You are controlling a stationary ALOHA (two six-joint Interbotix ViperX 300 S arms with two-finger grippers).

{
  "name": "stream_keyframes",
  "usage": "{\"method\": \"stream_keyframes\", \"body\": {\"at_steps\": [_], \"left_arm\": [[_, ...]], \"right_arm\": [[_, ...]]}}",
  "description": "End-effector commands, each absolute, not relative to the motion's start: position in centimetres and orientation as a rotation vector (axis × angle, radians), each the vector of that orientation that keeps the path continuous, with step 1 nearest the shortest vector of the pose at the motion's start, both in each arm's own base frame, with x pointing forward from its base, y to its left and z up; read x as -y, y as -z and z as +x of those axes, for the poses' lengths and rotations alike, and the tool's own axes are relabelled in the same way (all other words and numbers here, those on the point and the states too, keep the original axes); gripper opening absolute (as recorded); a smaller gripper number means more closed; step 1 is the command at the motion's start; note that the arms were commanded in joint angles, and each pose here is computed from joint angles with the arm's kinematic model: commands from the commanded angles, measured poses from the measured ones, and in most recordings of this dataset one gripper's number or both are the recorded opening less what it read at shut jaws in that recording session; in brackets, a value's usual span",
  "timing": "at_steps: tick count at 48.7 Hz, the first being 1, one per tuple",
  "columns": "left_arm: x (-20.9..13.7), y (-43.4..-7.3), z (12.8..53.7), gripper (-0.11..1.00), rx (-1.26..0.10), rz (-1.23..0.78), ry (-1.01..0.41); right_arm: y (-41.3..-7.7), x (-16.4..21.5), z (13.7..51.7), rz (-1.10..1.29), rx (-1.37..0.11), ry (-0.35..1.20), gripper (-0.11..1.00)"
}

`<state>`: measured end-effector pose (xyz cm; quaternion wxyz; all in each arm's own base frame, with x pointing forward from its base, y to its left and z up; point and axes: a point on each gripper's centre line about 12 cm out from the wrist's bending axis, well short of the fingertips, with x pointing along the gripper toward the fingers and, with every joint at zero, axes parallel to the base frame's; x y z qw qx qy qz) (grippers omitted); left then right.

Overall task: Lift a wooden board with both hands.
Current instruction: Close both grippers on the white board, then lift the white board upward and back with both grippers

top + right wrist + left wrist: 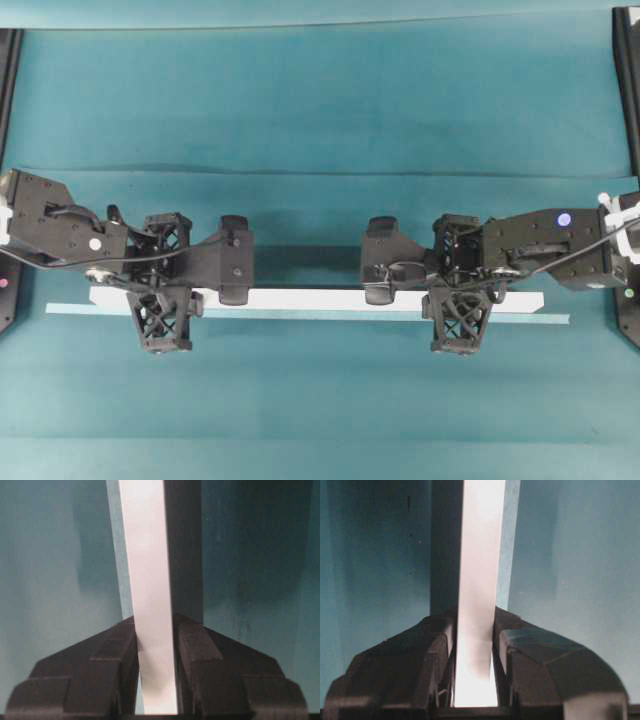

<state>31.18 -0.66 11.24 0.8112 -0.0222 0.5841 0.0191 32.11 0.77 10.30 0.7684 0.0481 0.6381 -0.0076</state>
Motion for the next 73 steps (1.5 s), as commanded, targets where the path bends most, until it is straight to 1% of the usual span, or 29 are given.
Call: {"method": "stream_keyframes", "body": {"at_steps": [1,18,25,37,53,57,73], "left_arm": [[0.5,-12.3,31.8,0.17,-1.212,-0.051,-0.044],[0.5,-15.1,32.2,0.17,-1.189,-0.070,-0.057],[0.5,-16.4,32.0,0.17,-1.195,-0.072,-0.061],[0.4,-19.3,31.8,0.17,-1.191,-0.072,-0.064],[0.4,-23.5,31.9,0.17,-1.197,-0.076,-0.072],[0.2,-24.0,31.8,0.17,-1.217,-0.079,-0.079],[0.0,-26.6,32.3,0.17,-1.181,-0.092,-0.088]], "right_arm": [[-10.2,-0.9,32.2,0.111,-1.393,0.017,0.21],[-12.7,-1.0,32.3,0.115,-1.396,0.010,0.21],[-14.8,-0.8,32.7,0.119,-1.376,0.010,0.21],[-18.4,-0.9,33.1,0.128,-1.386,0.002,0.21],[-22.2,-0.7,33.2,0.151,-1.384,0.013,0.21],[-22.7,-0.7,33.0,0.152,-1.386,0.014,0.21],[-25.1,-0.5,32.8,0.153,-1.389,0.012,0.21]]}}
